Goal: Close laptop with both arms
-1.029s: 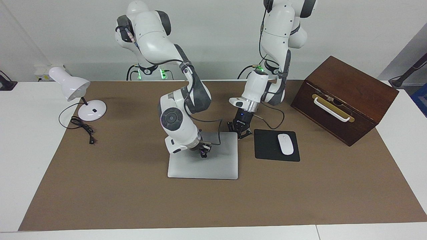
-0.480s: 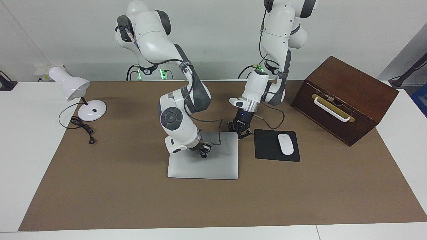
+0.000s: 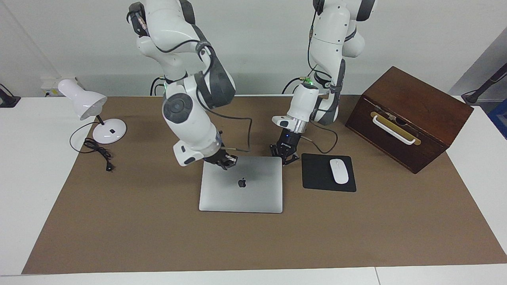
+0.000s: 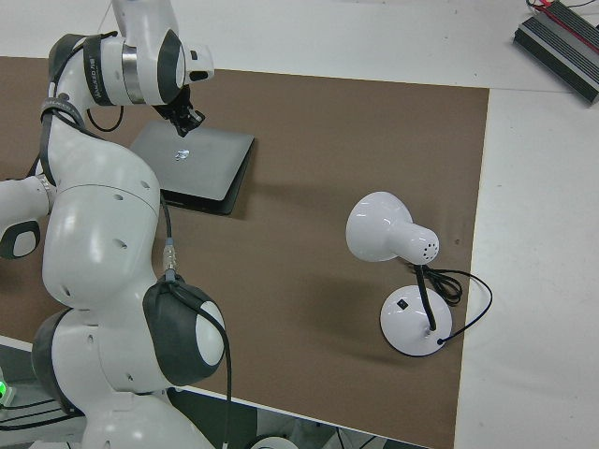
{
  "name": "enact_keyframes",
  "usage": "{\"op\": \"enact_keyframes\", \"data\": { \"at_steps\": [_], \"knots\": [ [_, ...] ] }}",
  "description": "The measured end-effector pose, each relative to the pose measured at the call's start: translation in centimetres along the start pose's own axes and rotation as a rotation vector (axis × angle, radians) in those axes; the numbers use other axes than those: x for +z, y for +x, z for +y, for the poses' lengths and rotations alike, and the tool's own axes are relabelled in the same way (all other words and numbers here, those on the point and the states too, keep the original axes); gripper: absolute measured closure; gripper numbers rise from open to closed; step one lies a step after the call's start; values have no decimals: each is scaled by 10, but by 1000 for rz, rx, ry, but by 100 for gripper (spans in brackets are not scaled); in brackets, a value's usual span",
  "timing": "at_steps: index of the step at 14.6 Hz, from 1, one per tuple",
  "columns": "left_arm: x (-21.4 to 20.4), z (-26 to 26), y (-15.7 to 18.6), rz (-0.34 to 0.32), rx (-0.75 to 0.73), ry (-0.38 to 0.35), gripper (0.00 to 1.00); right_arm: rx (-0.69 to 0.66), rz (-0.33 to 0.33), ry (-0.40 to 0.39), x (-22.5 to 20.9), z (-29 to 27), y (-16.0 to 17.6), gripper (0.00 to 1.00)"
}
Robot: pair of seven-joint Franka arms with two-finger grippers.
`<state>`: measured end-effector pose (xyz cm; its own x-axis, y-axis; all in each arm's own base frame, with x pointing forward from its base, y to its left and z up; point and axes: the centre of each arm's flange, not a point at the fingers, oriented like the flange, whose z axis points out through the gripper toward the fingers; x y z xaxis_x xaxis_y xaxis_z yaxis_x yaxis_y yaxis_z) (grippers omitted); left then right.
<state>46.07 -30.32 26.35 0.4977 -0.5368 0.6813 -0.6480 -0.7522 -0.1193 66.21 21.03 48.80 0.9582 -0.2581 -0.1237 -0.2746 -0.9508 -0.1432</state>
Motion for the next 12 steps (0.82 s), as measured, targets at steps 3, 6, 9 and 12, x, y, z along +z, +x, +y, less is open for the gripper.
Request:
{"op": "enact_keyframes", "data": {
  "at_steps": [3, 6, 9, 12],
  "knots": [
    [0, 0, 0, 0, -5, 0, 99, -169, 70, -53, -95, 50, -3, 99],
    [0, 0, 0, 0, -12, 0, 99, -365, 150, -95, -157, 91, -3, 99],
    [0, 0, 0, 0, -21, 1, 99, -503, 225, -121, -197, 134, 0, 71],
    [-1, -1, 0, -1, -28, 1, 99, -531, 253, -157, -215, 165, -8, 39]
  ]
}}
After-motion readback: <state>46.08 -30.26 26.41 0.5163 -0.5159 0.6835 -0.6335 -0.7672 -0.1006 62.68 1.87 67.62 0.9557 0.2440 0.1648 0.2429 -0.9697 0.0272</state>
